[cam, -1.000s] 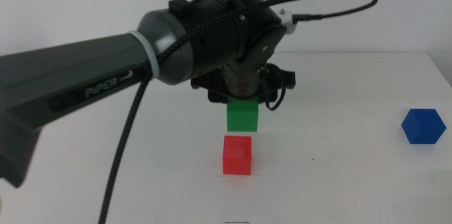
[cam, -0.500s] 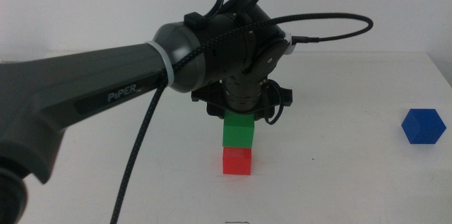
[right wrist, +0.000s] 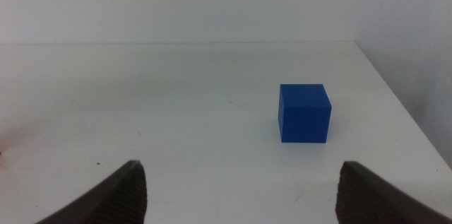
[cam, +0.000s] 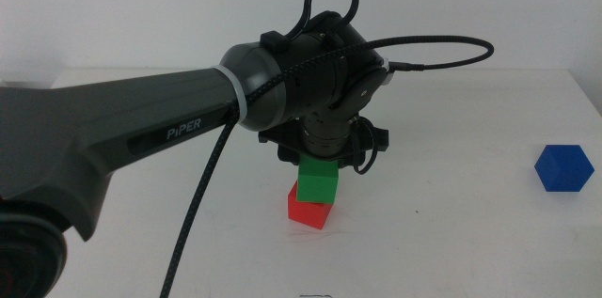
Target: Stack red cubes first, then green, then blue cubes in a specific spot.
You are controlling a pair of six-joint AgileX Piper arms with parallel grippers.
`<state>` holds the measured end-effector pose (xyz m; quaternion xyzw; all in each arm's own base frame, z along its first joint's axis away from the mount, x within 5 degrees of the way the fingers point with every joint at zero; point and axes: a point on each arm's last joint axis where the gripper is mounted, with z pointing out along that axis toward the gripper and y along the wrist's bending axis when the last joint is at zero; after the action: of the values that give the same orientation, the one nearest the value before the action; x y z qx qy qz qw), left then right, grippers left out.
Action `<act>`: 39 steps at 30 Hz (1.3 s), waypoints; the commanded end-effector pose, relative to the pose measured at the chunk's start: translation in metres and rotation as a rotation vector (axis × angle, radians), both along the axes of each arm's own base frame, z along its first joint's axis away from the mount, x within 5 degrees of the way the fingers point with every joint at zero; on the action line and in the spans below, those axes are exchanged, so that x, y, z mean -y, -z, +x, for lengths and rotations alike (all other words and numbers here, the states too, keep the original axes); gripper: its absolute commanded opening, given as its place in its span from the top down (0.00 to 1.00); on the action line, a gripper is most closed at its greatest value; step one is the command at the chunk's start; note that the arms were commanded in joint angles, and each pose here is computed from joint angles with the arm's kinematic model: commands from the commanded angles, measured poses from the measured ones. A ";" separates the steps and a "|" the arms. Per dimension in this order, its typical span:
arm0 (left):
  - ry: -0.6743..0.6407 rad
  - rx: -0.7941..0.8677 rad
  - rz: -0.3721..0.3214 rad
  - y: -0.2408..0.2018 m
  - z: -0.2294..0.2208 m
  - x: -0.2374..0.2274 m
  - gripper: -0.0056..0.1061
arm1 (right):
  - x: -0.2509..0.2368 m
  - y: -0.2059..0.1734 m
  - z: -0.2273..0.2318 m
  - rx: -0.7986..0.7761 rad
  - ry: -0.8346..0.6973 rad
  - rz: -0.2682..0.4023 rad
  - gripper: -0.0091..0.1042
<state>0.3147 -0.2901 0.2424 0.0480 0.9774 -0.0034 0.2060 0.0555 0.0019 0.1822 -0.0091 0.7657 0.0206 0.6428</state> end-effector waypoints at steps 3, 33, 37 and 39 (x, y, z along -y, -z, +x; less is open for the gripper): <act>0.007 0.069 -0.021 -0.031 -0.003 -0.005 0.96 | 0.000 -0.013 -0.001 0.111 0.001 -0.013 0.11; 0.165 0.064 0.046 -0.033 -0.005 -0.005 0.54 | 0.000 -0.013 -0.001 0.111 0.001 -0.013 0.11; 0.198 0.072 0.059 -0.036 -0.005 -0.006 0.34 | 0.000 -0.013 -0.001 0.111 0.001 -0.013 0.11; 0.215 0.082 0.060 -0.041 -0.006 -0.007 0.26 | 0.000 -0.013 -0.001 0.111 0.001 -0.013 0.11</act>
<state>0.3133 -0.2872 0.2447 0.1570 0.9669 0.0316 0.1985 0.0555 0.0019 0.1822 -0.0089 0.7657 0.0210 0.6428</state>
